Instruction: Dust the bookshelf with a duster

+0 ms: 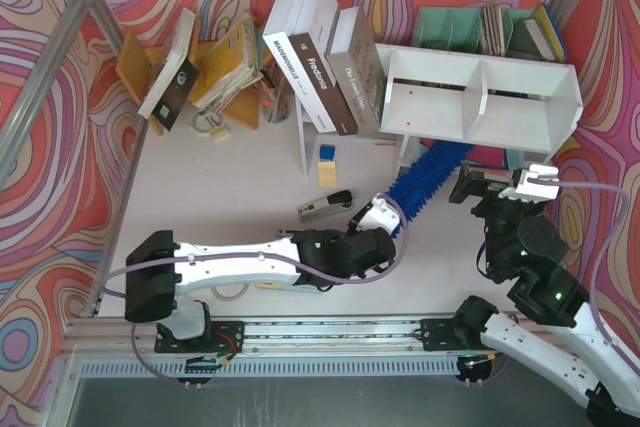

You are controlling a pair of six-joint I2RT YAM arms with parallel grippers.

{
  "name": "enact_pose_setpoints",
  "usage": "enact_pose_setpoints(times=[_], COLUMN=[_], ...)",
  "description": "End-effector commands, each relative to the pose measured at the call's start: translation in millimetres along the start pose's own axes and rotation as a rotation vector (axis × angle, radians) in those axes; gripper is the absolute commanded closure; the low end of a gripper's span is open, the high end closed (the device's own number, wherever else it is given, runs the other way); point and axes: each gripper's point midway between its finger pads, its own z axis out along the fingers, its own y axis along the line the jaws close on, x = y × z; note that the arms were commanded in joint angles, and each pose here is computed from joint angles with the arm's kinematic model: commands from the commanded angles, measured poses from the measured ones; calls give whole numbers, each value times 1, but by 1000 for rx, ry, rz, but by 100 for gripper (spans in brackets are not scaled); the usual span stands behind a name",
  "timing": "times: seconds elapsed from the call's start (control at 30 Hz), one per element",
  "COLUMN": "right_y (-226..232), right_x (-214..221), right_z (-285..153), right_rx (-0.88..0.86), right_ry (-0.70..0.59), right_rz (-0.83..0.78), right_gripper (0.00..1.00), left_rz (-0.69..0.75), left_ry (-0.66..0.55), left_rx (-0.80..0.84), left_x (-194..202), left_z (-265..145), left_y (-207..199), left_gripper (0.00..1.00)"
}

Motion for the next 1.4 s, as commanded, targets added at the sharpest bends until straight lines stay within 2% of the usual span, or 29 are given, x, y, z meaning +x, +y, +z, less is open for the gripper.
enact_pose_setpoints(times=[0.0, 0.2, 0.33, 0.5, 0.77, 0.9, 1.17, 1.37], right_y=[-2, -1, -1, -1, -3, -4, -3, -3], right_x=[-2, -1, -1, -1, -2, -3, -2, -2], right_z=[-1, 0, 0, 0, -2, -2, -2, -1], right_rx=[3, 1, 3, 3, 6, 6, 3, 4], right_ry=[-12, -9, -9, -8, -12, -14, -12, -12], right_rz=[20, 17, 18, 18, 25, 28, 25, 24], right_gripper=[1, 1, 1, 1, 1, 1, 1, 1], left_rz=[-184, -302, -299, -273, -297, -293, -321, -425], left_ry=[-152, -179, -175, -118, 5, 26, -143, -244], left_rx=[-93, -140, -116, -104, -52, -39, -91, -108], left_x=[-29, -18, -25, -26, -7, -7, -57, -82], left_z=[-17, -21, -16, 0, 29, 34, 6, -12], left_y=[30, 46, 36, 22, 13, 10, 30, 40], left_gripper=[100, 100, 100, 100, 100, 100, 100, 100])
